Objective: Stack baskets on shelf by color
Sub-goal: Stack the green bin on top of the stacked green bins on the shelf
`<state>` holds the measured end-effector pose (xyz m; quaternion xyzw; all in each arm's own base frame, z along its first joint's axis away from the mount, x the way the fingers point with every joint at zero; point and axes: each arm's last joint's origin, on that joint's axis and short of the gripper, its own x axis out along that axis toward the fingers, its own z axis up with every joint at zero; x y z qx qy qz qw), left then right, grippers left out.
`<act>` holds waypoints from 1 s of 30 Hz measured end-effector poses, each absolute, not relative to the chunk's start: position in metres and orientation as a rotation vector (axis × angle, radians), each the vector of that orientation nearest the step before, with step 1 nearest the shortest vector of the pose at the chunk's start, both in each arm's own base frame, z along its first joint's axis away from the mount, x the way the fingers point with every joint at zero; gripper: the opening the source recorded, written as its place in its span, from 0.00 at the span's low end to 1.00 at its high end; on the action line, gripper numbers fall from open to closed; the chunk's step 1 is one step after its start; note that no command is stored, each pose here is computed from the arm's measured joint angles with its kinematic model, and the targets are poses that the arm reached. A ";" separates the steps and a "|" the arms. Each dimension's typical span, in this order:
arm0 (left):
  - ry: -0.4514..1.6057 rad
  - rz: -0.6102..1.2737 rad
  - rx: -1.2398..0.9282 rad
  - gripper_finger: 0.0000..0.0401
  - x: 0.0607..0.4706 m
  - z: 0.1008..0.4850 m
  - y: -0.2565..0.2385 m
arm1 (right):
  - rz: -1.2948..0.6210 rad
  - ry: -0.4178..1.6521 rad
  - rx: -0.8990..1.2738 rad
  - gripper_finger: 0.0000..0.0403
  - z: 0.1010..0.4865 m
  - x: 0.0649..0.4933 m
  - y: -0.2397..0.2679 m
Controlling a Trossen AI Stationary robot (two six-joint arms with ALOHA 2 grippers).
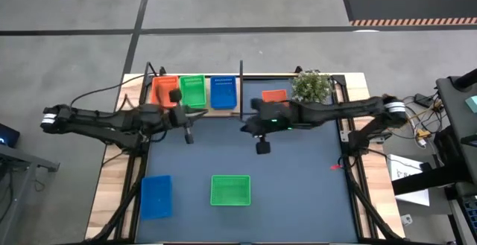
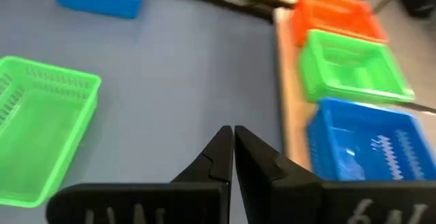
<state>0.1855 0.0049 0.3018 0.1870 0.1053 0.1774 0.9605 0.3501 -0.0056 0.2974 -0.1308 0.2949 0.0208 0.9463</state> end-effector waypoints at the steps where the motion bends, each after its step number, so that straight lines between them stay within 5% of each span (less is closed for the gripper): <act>1: 0.283 0.372 0.365 0.00 0.188 0.300 0.008 | 0.029 0.586 -0.264 0.02 0.296 0.342 -0.004; 10: 0.789 0.568 0.210 0.00 0.189 0.290 0.067 | 0.072 0.519 -0.308 0.02 0.270 0.294 0.013; 20: 0.955 0.520 0.082 0.00 0.200 0.254 0.133 | 0.090 0.496 -0.279 0.02 0.237 0.275 0.021; 30: 1.055 0.415 0.046 0.00 0.220 0.227 0.149 | 0.089 0.506 -0.264 0.02 0.233 0.274 0.021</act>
